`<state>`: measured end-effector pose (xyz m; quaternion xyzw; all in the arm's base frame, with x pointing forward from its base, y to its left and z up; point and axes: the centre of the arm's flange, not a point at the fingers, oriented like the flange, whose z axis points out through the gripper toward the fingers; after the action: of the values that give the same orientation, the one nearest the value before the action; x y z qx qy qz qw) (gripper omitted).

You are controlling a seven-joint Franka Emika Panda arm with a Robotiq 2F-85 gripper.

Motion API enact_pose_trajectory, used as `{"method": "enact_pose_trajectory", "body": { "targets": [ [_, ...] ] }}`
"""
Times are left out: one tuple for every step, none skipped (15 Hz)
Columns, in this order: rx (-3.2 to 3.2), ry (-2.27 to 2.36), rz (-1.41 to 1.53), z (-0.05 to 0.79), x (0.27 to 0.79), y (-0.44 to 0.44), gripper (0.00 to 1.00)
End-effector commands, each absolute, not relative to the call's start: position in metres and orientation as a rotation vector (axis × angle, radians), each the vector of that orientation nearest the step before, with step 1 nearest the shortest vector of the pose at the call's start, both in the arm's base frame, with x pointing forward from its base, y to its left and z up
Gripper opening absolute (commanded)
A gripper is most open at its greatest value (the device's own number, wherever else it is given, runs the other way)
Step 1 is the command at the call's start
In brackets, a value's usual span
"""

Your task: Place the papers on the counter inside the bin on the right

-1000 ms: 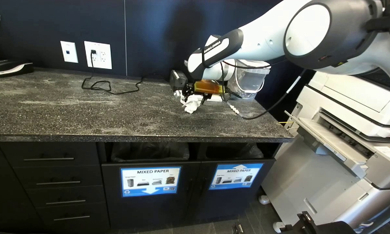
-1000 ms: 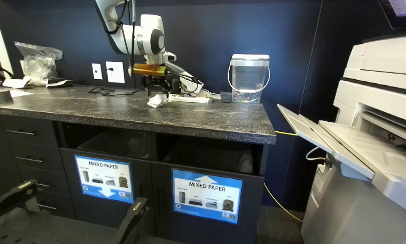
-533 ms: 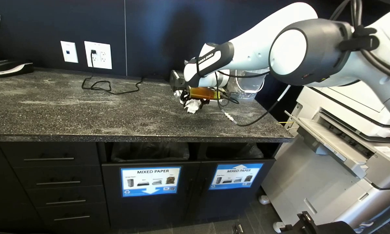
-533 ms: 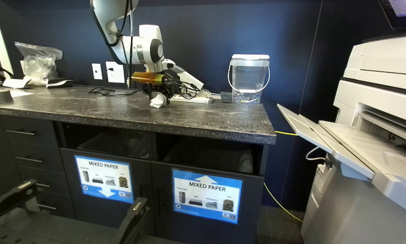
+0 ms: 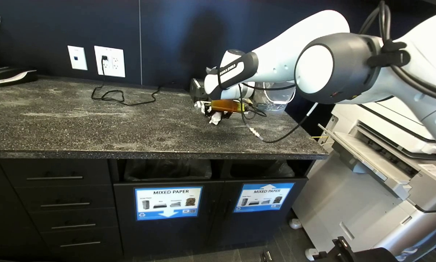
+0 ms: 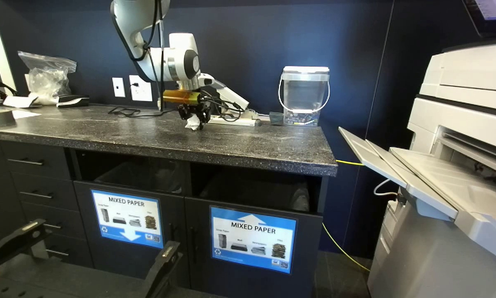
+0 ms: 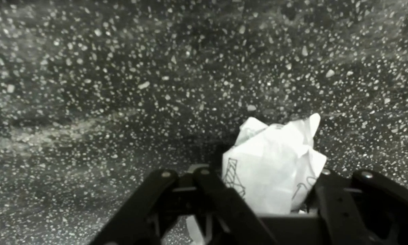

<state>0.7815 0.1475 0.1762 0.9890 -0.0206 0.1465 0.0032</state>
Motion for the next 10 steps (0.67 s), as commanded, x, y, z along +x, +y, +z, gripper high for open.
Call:
{"method": "enact_pose_trajectory", "body": {
  "targets": [
    [3.026,-0.033,0.467,0.173,0.795,0.154,0.14],
    [3.002,0.003,0.454,0.173,0.794,0.152,0.11],
    [2.975,0.045,0.435,0.171,0.790,0.154,0.10],
    [2.954,0.085,0.411,0.170,0.783,0.153,0.09],
    [2.935,0.121,0.393,0.172,0.778,0.151,0.13],
    [2.930,0.176,0.376,0.171,0.768,0.152,0.14],
    [2.926,0.219,0.364,0.171,0.761,0.152,0.16],
    [2.933,0.271,0.348,0.174,0.752,0.145,0.15],
    [2.930,0.316,0.335,0.175,0.744,0.142,0.16],
    [2.930,0.366,0.309,0.174,0.733,0.139,0.15]
  ]
}}
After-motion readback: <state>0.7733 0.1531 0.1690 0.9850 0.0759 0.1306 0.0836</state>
